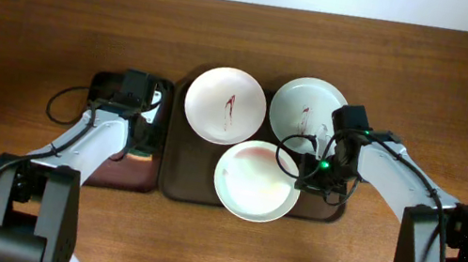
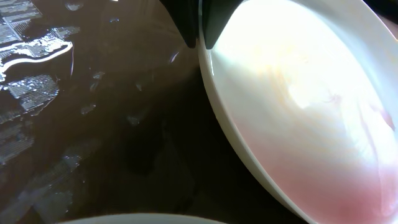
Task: Clean dirty plates on tray and stack at the side
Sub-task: 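Scrub the front plate with the sponge while the right gripper holds it, then return the sponge to the small tray with the left gripper, then lift the front plate with the right gripper and place it right of the tray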
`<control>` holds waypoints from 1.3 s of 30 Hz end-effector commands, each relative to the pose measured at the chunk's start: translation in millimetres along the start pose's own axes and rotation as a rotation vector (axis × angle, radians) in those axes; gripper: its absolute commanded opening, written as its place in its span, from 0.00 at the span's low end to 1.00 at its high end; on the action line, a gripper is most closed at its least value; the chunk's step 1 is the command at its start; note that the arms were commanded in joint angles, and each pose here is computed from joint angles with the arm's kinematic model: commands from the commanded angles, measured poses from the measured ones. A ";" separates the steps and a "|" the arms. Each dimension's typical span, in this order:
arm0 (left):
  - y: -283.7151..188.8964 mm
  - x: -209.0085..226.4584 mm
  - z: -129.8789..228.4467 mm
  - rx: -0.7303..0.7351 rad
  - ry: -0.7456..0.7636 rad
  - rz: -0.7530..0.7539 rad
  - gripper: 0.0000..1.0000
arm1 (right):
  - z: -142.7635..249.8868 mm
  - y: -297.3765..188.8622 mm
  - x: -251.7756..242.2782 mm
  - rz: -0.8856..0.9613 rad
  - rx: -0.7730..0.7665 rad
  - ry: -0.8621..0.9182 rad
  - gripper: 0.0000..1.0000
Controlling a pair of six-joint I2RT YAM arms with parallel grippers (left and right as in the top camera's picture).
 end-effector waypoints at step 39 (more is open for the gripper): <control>-52.8 3.0 -20.6 -0.016 -0.037 0.144 1.00 | 10.8 -79.5 34.1 0.260 -0.323 -0.162 0.04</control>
Point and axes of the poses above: each gripper's point midway between its finger pads, its own y axis out along the fingers, its own x axis along the line the jaws close on, z = x × y, the point moved 10 cm from there along -y, back along the fingers, and after that the axes turned 9 degrees about y, right-handed, at the moved point
